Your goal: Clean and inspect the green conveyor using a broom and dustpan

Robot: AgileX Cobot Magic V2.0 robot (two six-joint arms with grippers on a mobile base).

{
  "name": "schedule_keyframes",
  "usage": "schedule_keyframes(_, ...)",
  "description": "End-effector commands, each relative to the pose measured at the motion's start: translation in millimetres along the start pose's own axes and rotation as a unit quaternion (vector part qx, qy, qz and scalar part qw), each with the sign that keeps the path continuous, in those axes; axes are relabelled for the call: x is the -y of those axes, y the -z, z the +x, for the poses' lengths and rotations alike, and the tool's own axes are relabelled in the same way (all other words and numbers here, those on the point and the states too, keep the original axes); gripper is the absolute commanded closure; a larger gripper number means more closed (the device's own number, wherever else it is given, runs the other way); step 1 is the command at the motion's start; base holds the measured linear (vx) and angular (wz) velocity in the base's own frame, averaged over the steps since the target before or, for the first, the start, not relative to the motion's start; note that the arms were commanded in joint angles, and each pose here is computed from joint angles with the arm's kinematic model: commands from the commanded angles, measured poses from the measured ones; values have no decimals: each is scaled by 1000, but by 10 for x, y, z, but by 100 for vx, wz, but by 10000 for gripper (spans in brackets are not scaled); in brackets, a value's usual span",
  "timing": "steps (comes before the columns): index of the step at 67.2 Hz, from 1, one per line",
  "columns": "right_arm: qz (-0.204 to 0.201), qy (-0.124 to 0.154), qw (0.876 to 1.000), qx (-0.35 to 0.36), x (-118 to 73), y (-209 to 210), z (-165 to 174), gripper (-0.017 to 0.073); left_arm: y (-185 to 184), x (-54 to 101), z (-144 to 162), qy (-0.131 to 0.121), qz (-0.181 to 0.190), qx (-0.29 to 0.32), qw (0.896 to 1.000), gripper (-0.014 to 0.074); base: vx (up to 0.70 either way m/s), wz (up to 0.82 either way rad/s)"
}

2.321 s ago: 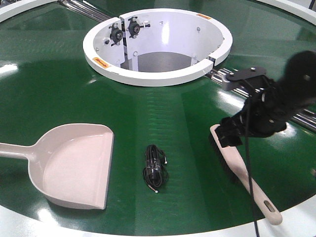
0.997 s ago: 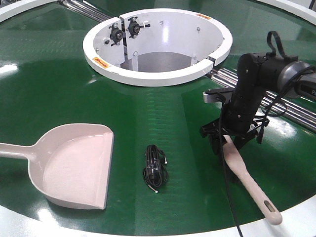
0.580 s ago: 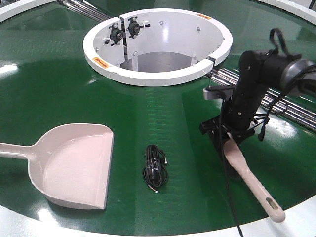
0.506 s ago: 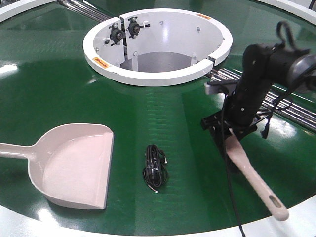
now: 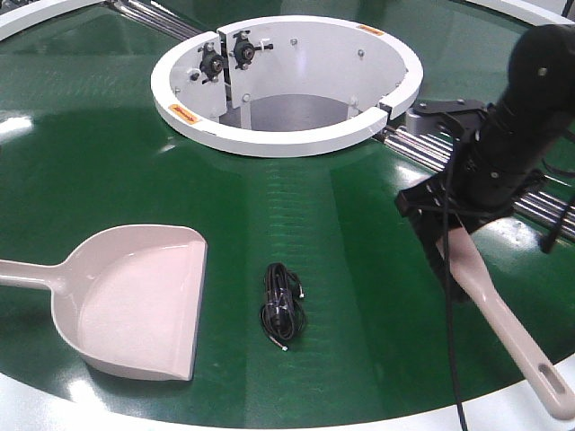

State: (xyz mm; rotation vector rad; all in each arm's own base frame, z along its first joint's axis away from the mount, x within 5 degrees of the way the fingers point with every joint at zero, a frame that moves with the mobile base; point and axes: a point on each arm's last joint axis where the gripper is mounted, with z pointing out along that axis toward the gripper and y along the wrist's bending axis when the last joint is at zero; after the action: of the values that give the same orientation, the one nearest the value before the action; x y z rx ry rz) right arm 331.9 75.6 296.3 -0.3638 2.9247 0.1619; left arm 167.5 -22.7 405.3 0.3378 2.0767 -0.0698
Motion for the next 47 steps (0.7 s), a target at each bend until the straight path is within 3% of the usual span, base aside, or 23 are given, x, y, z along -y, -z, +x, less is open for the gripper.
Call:
schedule_keyframes(1,-14,-25,1000,-5,70,186,151,563,64,2,-127,5,-2,45,999,4,0,0)
schedule_keyframes(11,-19,-47,999,-9,167,170,181,563,63,2,-125,4,-2,44,999,4,0,0)
schedule_keyframes(16,-15,-48,999,-9,177,170,181,563,63,1,-124,-12,-4,43,999,4,0,0)
schedule_keyframes(22,-11,-46,999,-9,184,170,182,563,63,3,-118,-71,-5,40,997,4,0,0)
schedule_keyframes(28,-11,-46,999,-9,184,170,182,563,62,4,-106,-173,-8,32,984,4,0,0)
schedule_keyframes(29,-11,-46,999,-9,184,170,182,563,62,5,-103,-203,-8,31,979,4,0,0)
schedule_keyframes(30,-11,-46,999,-9,184,170,182,563,62,5,-102,-214,-8,30,976,4,0,0)
schedule_keyframes(33,-11,-46,999,-9,184,170,182,563,61,9,-93,-276,-6,25,961,4,0,0)
schedule_keyframes(36,-11,-46,999,-9,184,170,182,563,61,12,-81,-352,-4,19,936,4,0,0)
schedule_keyframes(38,-12,-47,999,-9,183,170,182,563,61,13,-77,-384,-4,18,923,4,0,0)
schedule_keyframes(40,-12,-47,999,-9,183,170,182,563,61,13,-76,-432,-4,17,902,4,0,0)
schedule_keyframes(47,-12,-47,999,-9,183,170,182,563,61,11,-83,-550,-10,19,835,4,0,0)
